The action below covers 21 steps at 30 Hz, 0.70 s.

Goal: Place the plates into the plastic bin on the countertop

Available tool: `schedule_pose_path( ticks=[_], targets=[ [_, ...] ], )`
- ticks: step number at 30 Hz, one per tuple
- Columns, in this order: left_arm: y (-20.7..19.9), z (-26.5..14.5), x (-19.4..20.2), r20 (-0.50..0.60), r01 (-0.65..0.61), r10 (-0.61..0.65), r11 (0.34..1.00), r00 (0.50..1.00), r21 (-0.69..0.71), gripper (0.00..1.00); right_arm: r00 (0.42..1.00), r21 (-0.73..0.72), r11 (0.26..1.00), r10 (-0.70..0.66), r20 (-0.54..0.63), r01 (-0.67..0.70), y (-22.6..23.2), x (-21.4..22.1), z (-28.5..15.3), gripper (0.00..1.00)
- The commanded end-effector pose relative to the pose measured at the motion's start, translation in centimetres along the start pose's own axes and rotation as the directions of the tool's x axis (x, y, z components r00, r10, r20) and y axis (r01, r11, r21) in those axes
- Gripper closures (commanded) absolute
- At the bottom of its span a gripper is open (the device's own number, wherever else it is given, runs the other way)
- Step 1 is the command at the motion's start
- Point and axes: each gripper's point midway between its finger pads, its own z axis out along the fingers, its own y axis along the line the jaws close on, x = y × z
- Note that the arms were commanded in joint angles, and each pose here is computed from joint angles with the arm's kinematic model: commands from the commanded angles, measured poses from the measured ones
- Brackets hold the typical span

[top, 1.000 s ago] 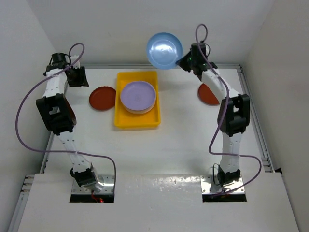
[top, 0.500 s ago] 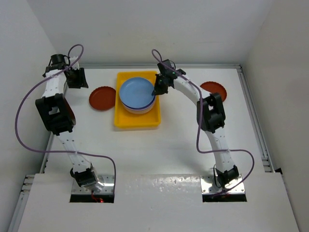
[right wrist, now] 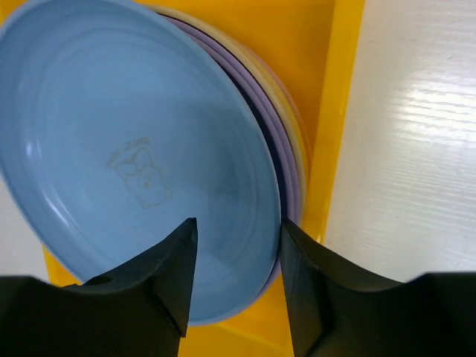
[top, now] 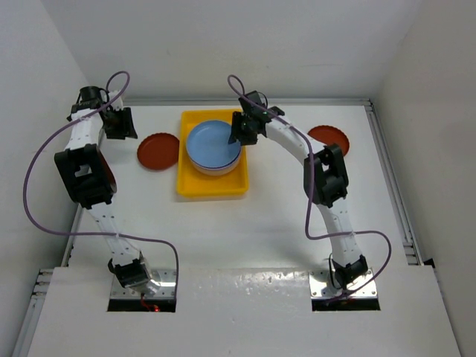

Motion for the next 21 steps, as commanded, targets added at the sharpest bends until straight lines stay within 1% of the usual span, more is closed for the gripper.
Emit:
schedule_pose_path(
  ticks=[1, 2, 6, 8, 10, 16, 18, 20, 21],
  targets=[
    [-0.6, -2.0, -1.6, 0.061, -0.019, 0.019, 1.0, 0.998, -0.003, 0.46, 0.99, 0.033, 0.998, -0.054, 0.13, 0.05, 0.3, -3.8, -4.3, 0.52],
    [-0.5, -2.0, -1.6, 0.059, -0.018, 0.019, 1.0, 0.998, -0.012, 0.44, 0.988, 0.036, 0.998, -0.058, 0.14, 0.053, 0.3, -4.1, -4.6, 0.5],
    [0.8, -0.6, -0.4, 0.017, -0.006, 0.007, 0.998, 1.0, -0.058, 0.43, 0.979, 0.018, 0.995, -0.102, 0.174, 0.1, 1.5, -4.8, -6.0, 0.5],
    [1.2, -0.1, 0.1, 0.001, -0.012, 0.012, 0.997, 1.0, -0.07, 0.43, 0.97, 0.011, 0.993, -0.121, 0.21, 0.121, 2.4, -5.5, -7.1, 0.5],
    [1.7, 0.9, 0.9, -0.026, -0.005, 0.003, 0.997, 1.0, -0.077, 0.43, 0.963, 0.007, 0.991, -0.132, 0.234, 0.134, 2.8, -5.8, -7.5, 0.43],
    [2.6, 2.8, 2.9, -0.087, -0.01, 0.001, 0.996, 0.996, -0.093, 0.43, 0.967, 0.022, 0.99, -0.141, 0.21, 0.14, 2.4, -5.2, -7.2, 0.41],
    [2.3, 4.1, 4.2, -0.124, -0.007, -0.003, 0.997, 0.992, -0.081, 0.42, 0.969, 0.028, 0.99, -0.143, 0.199, 0.14, 1.9, -4.9, -7.3, 0.41],
    [2.1, 4.9, 5.2, -0.148, 0.004, -0.012, 0.998, 0.989, -0.06, 0.42, 0.963, 0.023, 0.988, -0.153, 0.222, 0.151, 2.2, -5.2, -8.1, 0.41],
    [1.7, 5.8, 5.8, -0.167, 0.004, -0.011, 0.999, 0.986, -0.042, 0.42, 0.965, 0.03, 0.987, -0.162, 0.205, 0.159, 1.8, -4.4, -7.8, 0.41]
  ],
)
